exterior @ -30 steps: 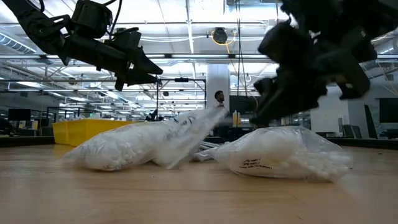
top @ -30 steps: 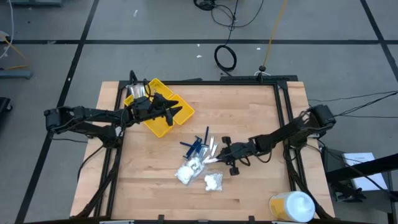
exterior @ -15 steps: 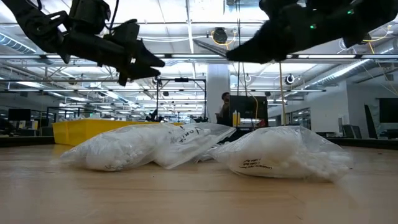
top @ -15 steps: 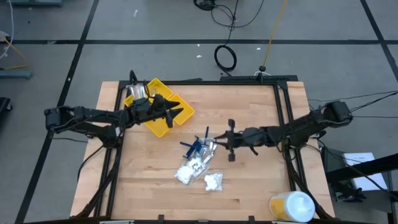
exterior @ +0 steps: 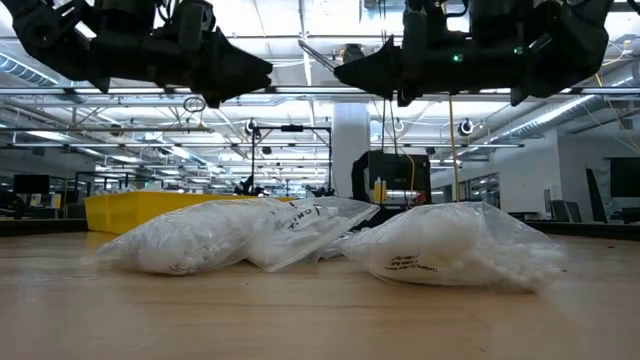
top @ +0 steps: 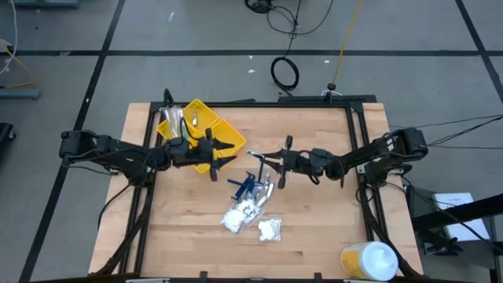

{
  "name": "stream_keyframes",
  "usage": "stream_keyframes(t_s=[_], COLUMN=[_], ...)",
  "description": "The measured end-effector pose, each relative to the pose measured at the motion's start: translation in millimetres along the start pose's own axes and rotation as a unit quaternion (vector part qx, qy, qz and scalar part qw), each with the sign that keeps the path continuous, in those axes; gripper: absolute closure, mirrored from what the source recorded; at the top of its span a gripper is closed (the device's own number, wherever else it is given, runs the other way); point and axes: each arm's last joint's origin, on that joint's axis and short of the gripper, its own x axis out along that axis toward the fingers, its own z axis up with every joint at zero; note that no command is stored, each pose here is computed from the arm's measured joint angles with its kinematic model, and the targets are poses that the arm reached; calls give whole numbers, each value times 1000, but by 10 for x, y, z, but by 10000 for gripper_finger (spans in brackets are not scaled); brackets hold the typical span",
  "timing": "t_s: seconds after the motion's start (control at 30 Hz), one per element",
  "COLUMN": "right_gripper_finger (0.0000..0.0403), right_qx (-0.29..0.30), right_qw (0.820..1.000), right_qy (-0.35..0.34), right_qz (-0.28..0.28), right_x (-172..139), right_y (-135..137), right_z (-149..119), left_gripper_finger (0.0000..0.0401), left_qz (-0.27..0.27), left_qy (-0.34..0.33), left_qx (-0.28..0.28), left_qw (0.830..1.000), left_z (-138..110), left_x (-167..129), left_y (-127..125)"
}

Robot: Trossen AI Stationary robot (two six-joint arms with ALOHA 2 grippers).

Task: Pick & Place Travel size toiletries
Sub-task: Put the silver nail cutter into the top yellow bin

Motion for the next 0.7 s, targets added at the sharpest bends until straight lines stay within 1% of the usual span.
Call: stream_keyframes(t_s=[0.1, 0.23, 0.4, 0.57, 0.7], right_gripper_finger=[361, 361, 361, 361, 361], right_qx=[1, 0, 0, -2, -6], right_qw=[1000, 1000, 1000, 1000, 1000], right_qy=[-7, -17, -25, -20, -10], right_qz=[0, -1, 10, 11, 13], right_x=[6, 13, 12, 12, 13], right_y=[2, 4, 9, 11, 13], right_z=[-6, -9, 9, -1, -21], left_gripper_finger=[197, 170, 145, 133, 132], left_qz=[0, -13, -34, -53, -80], left_qy=[-13, -2, 13, 7, -1], left_qx=[-5, -18, -16, 2, 15], left_qw=[1000, 1000, 999, 999, 997], left_z=[26, 8, -37, -10, 35], left_x=[84, 247, 527, 745, 791], left_y=[-6, -23, -84, -191, -256])
